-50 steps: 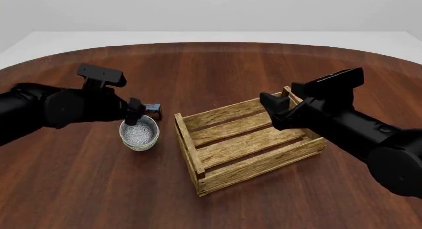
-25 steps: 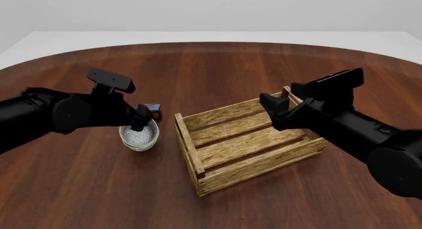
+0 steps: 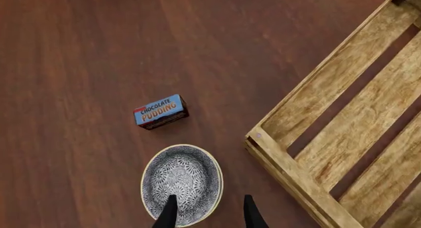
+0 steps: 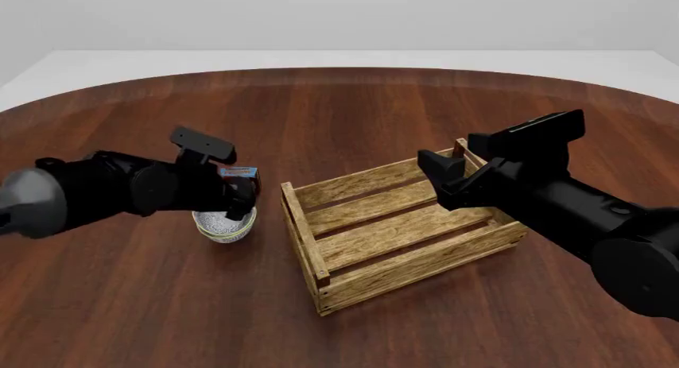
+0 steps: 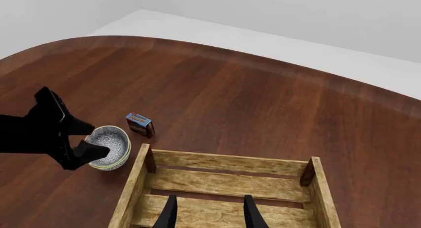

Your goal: Stack the right bowl on the left bowl and place them in the tray.

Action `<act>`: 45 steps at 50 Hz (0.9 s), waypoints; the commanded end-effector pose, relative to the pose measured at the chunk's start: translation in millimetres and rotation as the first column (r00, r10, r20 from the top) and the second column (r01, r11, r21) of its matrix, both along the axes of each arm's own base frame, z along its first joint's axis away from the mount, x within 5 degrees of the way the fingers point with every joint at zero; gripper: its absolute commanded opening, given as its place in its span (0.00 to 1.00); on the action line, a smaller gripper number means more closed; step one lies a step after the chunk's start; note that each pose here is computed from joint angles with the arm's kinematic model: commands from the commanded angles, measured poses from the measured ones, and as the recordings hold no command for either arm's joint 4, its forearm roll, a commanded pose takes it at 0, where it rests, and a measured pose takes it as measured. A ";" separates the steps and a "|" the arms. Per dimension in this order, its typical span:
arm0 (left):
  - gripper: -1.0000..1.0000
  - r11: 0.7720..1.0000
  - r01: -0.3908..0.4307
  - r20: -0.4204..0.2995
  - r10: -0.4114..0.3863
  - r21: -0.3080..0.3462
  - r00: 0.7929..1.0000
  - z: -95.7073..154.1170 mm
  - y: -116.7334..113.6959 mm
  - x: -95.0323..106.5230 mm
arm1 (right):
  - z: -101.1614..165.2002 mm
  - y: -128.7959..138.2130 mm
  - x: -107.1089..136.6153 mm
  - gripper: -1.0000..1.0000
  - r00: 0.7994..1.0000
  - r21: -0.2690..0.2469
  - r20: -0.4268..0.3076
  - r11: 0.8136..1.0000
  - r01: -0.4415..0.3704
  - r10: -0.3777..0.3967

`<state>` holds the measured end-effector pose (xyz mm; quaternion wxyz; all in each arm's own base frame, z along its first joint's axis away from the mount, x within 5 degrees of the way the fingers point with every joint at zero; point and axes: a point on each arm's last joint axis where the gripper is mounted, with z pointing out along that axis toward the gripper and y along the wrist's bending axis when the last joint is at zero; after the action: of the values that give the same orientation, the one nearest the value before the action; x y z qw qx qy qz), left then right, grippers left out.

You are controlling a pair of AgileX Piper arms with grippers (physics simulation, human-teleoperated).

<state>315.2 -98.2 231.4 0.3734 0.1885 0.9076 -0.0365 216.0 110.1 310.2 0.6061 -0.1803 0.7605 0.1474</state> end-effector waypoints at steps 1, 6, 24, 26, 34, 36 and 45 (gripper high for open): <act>1.00 0.998 -0.055 -0.037 0.055 0.004 0.998 -34.9 9.6 25.0 | 0.4 0.5 -0.1 1.00 1.000 0.002 -0.001 1.000 -0.002 0.002; 1.00 0.999 -0.054 -0.055 0.054 0.003 0.997 -44.2 6.0 27.2 | 0.2 0.5 -0.1 1.00 1.000 0.001 -0.001 1.000 -0.002 0.002; 1.00 0.998 -0.054 -0.107 0.055 0.012 0.993 -73.7 1.3 32.2 | -1.0 1.1 1.6 1.00 1.000 -0.001 -0.004 1.000 -0.001 0.001; 1.00 0.999 -0.053 -0.112 0.054 0.014 0.992 -77.0 0.9 32.3 | -1.3 1.1 1.9 1.00 1.000 -0.001 -0.005 1.000 0.000 0.000; 1.00 0.998 -0.053 -0.130 0.055 0.021 0.990 -88.8 1.2 32.6 | -1.5 0.7 1.9 1.00 1.000 -0.002 -0.004 1.000 0.001 -0.001; 1.00 0.998 -0.052 -0.139 0.054 0.019 0.989 -92.8 -0.8 31.5 | -1.6 0.9 2.2 1.00 1.000 -0.002 -0.005 1.000 0.001 -0.001; 1.00 0.999 -0.046 -0.157 0.049 0.023 0.986 -104.0 -4.0 30.0 | -1.4 0.8 2.1 1.00 1.000 -0.003 -0.004 1.000 0.001 -0.001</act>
<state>336.0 -108.1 157.4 0.3114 0.1983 0.9288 -0.0315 217.6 110.8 308.8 0.6045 -0.1810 0.7618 0.1463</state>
